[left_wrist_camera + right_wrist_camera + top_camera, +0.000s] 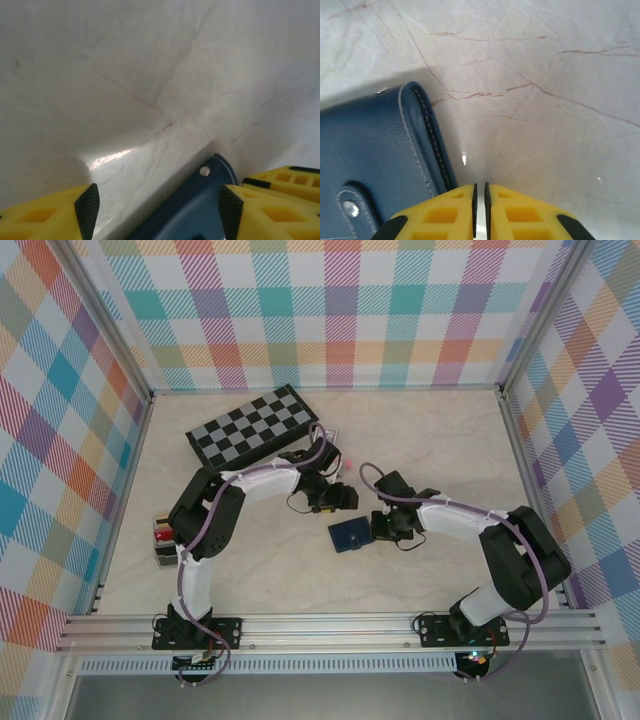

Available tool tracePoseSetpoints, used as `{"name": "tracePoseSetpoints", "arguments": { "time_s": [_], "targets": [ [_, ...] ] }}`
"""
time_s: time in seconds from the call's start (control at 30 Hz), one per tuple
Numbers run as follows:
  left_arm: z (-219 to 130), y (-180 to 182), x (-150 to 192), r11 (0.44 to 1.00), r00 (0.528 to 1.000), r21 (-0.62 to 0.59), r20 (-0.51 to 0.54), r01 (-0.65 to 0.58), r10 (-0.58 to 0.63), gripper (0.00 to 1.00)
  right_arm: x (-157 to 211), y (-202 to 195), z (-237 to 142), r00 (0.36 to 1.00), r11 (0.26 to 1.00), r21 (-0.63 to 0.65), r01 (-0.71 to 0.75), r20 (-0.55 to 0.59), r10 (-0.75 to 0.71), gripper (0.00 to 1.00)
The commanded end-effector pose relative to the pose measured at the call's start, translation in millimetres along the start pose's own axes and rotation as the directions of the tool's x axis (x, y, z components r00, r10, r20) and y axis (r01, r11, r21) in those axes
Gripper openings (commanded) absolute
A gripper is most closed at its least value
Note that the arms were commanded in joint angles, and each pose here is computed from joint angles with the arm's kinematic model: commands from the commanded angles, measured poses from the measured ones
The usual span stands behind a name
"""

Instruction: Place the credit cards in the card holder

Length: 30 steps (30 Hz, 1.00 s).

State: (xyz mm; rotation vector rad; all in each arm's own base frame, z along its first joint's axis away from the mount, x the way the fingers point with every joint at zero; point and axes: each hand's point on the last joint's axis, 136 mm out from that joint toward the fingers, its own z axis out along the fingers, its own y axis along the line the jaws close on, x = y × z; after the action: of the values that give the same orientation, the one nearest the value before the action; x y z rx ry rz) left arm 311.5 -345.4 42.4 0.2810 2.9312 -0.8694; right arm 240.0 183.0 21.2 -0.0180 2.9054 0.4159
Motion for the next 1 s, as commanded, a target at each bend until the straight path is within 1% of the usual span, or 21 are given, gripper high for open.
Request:
{"name": "tracePoseSetpoints", "arguments": {
  "time_s": [0.0,0.07,0.13,0.27,0.43,0.5,0.7,0.83,0.97],
  "targets": [
    [-3,-6,21,1.000,0.998,0.025,-0.056,-0.014,0.015,0.65,-2,8,-12,0.996,0.995,-0.055,-0.085,0.027,0.087,0.14],
    [-6,-6,28,0.999,0.998,0.038,-0.061,-0.015,0.017,0.65,2,15,-19,0.993,0.987,-0.113,-0.110,0.032,0.114,0.15],
    [-7,-3,36,0.999,0.997,0.038,-0.077,-0.007,0.010,0.65,8,24,-23,0.991,0.974,-0.187,-0.127,0.014,0.132,0.15],
    [-6,-1,45,0.998,0.996,0.059,-0.090,-0.001,0.006,0.62,19,34,-24,0.990,0.958,-0.250,-0.143,-0.039,0.138,0.15],
    [-7,-4,53,0.997,0.994,0.076,-0.112,-0.008,0.016,0.55,24,33,-8,0.980,0.958,-0.218,-0.188,-0.110,0.167,0.13],
    [-7,-5,56,0.996,0.993,0.087,-0.115,-0.011,0.021,0.51,21,34,-4,0.976,0.955,-0.212,-0.208,-0.117,0.186,0.12],
    [-6,-15,66,0.991,0.992,0.131,-0.124,-0.017,0.033,0.42,8,31,3,0.974,0.961,-0.168,-0.219,-0.089,0.207,0.14],
    [-1,-21,75,0.991,0.990,0.133,-0.138,-0.024,0.042,0.33,1,27,3,0.976,0.967,-0.132,-0.217,-0.064,0.210,0.15],
    [0,-26,76,0.988,0.994,0.156,-0.110,-0.009,0.026,0.26,-5,26,2,0.980,0.975,-0.106,-0.197,-0.048,0.193,0.16]
  ]
}}
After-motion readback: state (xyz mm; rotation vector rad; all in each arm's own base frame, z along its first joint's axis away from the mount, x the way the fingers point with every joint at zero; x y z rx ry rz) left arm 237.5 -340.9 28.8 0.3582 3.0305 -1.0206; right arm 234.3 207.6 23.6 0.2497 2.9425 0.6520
